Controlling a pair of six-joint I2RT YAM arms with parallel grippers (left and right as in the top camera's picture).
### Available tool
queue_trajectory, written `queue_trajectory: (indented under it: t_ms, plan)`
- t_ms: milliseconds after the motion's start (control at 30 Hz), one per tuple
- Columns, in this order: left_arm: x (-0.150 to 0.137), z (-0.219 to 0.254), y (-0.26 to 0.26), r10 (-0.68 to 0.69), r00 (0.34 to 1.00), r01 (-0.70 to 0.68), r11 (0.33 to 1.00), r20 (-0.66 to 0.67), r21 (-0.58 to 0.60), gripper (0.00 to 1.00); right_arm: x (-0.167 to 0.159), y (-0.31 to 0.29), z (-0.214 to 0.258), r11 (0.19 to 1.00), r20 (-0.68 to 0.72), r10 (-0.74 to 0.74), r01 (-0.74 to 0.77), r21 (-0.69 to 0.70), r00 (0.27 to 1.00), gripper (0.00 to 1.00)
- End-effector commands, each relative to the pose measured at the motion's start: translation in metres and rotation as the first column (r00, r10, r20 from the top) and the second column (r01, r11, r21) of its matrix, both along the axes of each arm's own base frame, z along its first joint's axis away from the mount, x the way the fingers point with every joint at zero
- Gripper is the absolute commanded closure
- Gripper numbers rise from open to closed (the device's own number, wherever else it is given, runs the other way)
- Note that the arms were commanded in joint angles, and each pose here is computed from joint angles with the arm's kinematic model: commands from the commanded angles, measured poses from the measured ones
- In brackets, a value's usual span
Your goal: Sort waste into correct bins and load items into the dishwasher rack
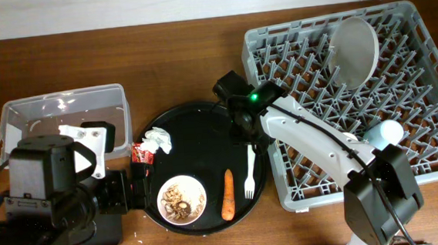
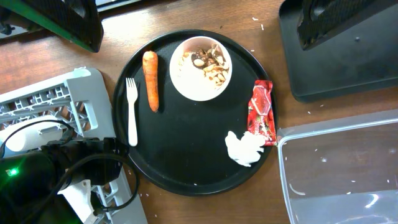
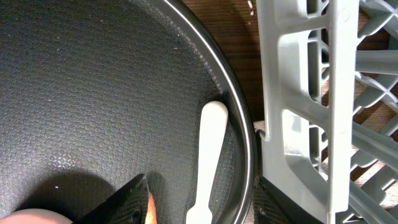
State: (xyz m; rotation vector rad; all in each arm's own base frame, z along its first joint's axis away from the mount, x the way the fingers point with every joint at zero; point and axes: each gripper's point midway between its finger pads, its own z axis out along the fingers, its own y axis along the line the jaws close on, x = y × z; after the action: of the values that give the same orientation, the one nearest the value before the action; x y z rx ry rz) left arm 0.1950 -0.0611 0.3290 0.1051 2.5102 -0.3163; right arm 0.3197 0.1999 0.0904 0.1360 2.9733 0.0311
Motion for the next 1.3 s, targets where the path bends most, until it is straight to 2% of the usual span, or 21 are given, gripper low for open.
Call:
queue_trajectory:
  t_ms: [0, 533, 700, 767, 900, 1033, 1067, 1133, 1267]
  plan:
    - [0.0, 0.002, 0.002, 0.008, 1.0, -0.008, 1.0, 0.011, 0.009, 0.01, -0.001, -0.003, -0.003, 1.0, -0.008, -0.017, 0.017, -0.01, 1.0, 0.46]
    - [0.0, 0.002, 0.002, 0.007, 1.0, -0.007, 1.0, 0.011, 0.008, 0.01, 0.005, 0.002, -0.008, 0.999, 0.009, -0.036, 0.036, 0.006, 0.999, 0.46]
    - [0.0, 0.002, 0.002, 0.007, 1.0, -0.007, 1.0, 0.012, 0.008, 0.01, -0.01, 0.0, -0.051, 0.998, -0.113, -0.057, 0.054, -0.031, 0.992, 0.5]
    - [0.0, 0.002, 0.002, 0.007, 1.0, -0.007, 1.0, 0.012, 0.008, 0.01, -0.023, -0.008, -0.072, 0.994, -0.169, -0.092, 0.08, -0.074, 0.981, 0.47]
    - [0.0, 0.002, 0.002, 0.007, 1.0, -0.007, 1.0, 0.012, 0.008, 0.01, -0.039, -0.016, -0.093, 0.988, -0.211, -0.139, 0.122, -0.095, 0.967, 0.46]
    - [0.0, 0.002, 0.002, 0.007, 1.0, -0.007, 1.0, 0.011, 0.008, 0.01, -0.058, -0.017, -0.111, 0.988, -0.25, -0.142, 0.124, -0.087, 0.958, 0.63]
    - [0.0, 0.002, 0.002, 0.007, 1.0, -0.007, 1.0, 0.011, 0.009, 0.01, -0.058, -0.011, -0.113, 0.991, -0.238, -0.122, 0.107, -0.076, 0.964, 0.72]
    - [0.0, 0.002, 0.002, 0.007, 1.0, -0.007, 1.0, 0.012, 0.008, 0.01, -0.051, -0.003, -0.113, 0.994, -0.202, -0.1, 0.09, -0.054, 0.974, 0.72]
    - [0.0, 0.002, 0.002, 0.007, 1.0, -0.007, 1.0, 0.011, 0.008, 0.01, -0.036, 0.004, -0.104, 0.998, -0.157, -0.047, 0.041, -0.038, 0.987, 0.82]
